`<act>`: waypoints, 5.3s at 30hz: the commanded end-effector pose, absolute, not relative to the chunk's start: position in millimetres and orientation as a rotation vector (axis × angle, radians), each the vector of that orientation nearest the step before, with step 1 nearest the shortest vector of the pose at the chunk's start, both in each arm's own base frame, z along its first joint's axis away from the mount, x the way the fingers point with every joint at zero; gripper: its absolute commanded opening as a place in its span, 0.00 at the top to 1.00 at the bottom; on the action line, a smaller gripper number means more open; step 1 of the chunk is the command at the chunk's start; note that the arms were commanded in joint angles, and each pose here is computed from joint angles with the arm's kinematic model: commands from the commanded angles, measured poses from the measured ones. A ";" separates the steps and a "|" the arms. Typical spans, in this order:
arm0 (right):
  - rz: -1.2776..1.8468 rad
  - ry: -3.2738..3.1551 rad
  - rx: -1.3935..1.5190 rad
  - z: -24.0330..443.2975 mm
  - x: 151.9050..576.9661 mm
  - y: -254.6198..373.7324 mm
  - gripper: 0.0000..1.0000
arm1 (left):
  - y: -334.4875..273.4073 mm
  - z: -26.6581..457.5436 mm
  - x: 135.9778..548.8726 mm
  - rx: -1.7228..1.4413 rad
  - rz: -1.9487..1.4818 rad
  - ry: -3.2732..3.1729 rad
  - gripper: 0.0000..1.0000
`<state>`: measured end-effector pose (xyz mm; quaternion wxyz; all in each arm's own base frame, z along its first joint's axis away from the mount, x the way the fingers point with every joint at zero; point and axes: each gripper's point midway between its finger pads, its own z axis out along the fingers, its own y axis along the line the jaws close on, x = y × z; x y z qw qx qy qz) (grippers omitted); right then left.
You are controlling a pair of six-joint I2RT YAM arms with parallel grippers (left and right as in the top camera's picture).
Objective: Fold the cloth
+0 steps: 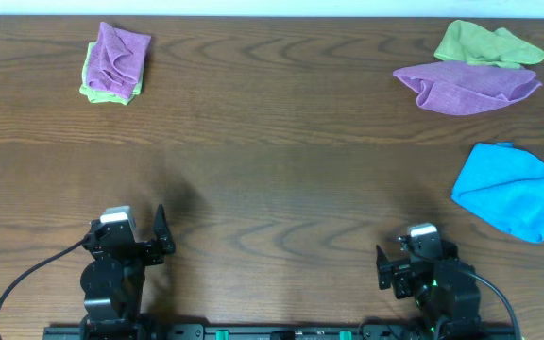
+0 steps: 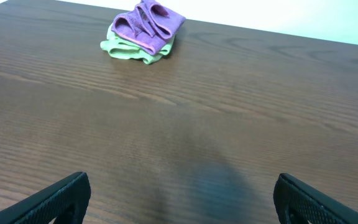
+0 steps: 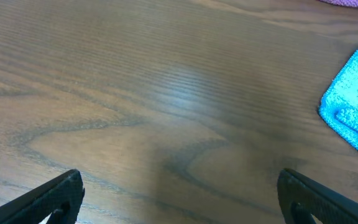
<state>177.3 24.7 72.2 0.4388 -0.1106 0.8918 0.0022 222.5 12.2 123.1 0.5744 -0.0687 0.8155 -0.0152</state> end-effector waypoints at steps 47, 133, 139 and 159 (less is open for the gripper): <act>-0.004 2.220 -0.279 67.7 177.2 23.2 0.01 | 13.3 113.5 222.1 -0.152 -0.017 1.930 0.05; -0.283 2.536 0.808 10.9 278.2 -160.0 0.48 | 13.3 113.5 222.1 -0.152 -0.017 1.930 0.05; -0.276 2.519 0.801 12.6 282.5 -160.7 0.49 | 13.3 113.5 222.1 -0.152 -0.017 1.930 0.05; -0.209 2.534 0.742 2.0 293.9 -151.3 0.43 | 13.3 113.5 222.1 -0.152 -0.017 1.930 0.05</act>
